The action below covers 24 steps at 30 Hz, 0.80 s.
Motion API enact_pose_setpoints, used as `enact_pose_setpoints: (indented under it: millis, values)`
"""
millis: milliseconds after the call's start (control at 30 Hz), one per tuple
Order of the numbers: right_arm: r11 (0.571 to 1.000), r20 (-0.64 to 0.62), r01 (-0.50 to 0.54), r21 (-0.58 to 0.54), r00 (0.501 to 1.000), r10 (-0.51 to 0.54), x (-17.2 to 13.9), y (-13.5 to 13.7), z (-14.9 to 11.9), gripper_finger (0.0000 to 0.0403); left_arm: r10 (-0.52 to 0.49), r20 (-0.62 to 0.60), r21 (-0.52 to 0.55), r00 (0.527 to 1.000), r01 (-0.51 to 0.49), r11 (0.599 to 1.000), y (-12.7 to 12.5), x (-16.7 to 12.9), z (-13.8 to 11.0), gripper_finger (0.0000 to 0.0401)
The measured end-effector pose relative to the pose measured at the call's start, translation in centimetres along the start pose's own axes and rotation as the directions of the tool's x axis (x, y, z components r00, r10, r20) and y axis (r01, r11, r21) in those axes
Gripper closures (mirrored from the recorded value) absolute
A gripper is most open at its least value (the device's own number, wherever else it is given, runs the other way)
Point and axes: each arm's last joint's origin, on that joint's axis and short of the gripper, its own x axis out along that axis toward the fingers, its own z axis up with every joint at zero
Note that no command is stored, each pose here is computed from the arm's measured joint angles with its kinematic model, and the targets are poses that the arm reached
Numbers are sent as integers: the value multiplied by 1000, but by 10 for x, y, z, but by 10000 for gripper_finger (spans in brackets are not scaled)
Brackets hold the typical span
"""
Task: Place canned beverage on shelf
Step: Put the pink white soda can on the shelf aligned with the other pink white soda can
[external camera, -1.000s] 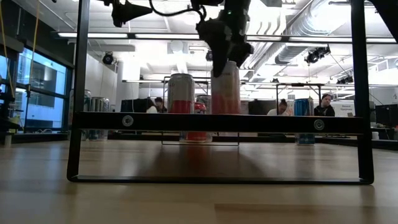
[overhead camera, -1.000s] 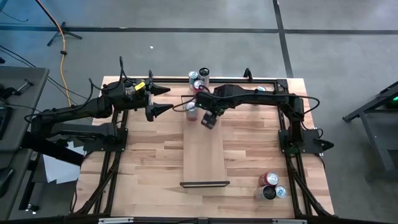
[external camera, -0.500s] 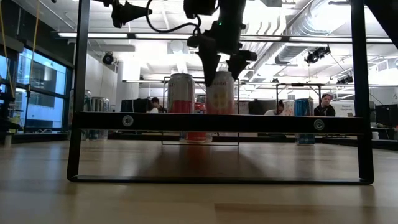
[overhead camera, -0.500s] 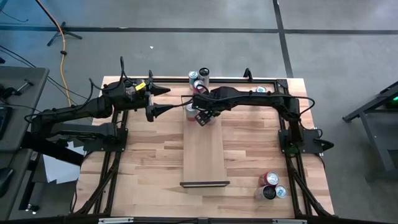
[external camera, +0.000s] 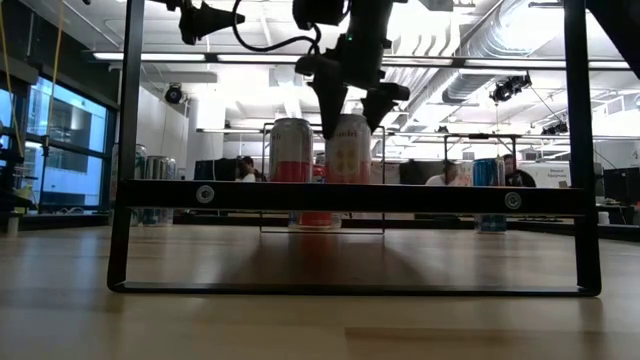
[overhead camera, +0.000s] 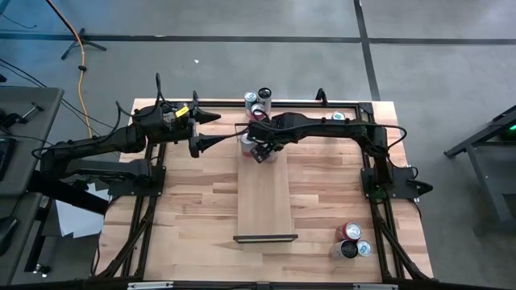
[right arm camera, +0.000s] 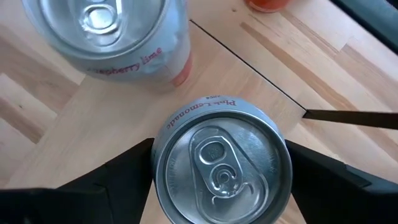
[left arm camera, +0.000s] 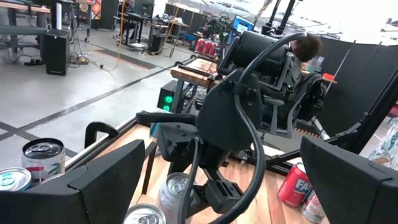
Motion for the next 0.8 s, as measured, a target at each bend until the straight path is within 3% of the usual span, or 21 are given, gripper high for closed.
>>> enact_pose_setpoints:
  millis: [133,500,800]
  values:
    - [999,-2,-13,-44,1000,13,0,1,0,87,0,0,0,1000,0,1000,0,0,0,11]
    - [1000,-8,-15,-17,1000,15,1,-3,3,84,0,0,0,1000,0,1000,0,0,0,11]
    - [1000,-8,-3,-24,1000,3,4,-4,4,9,0,1,0,1000,0,1000,0,0,0,11]
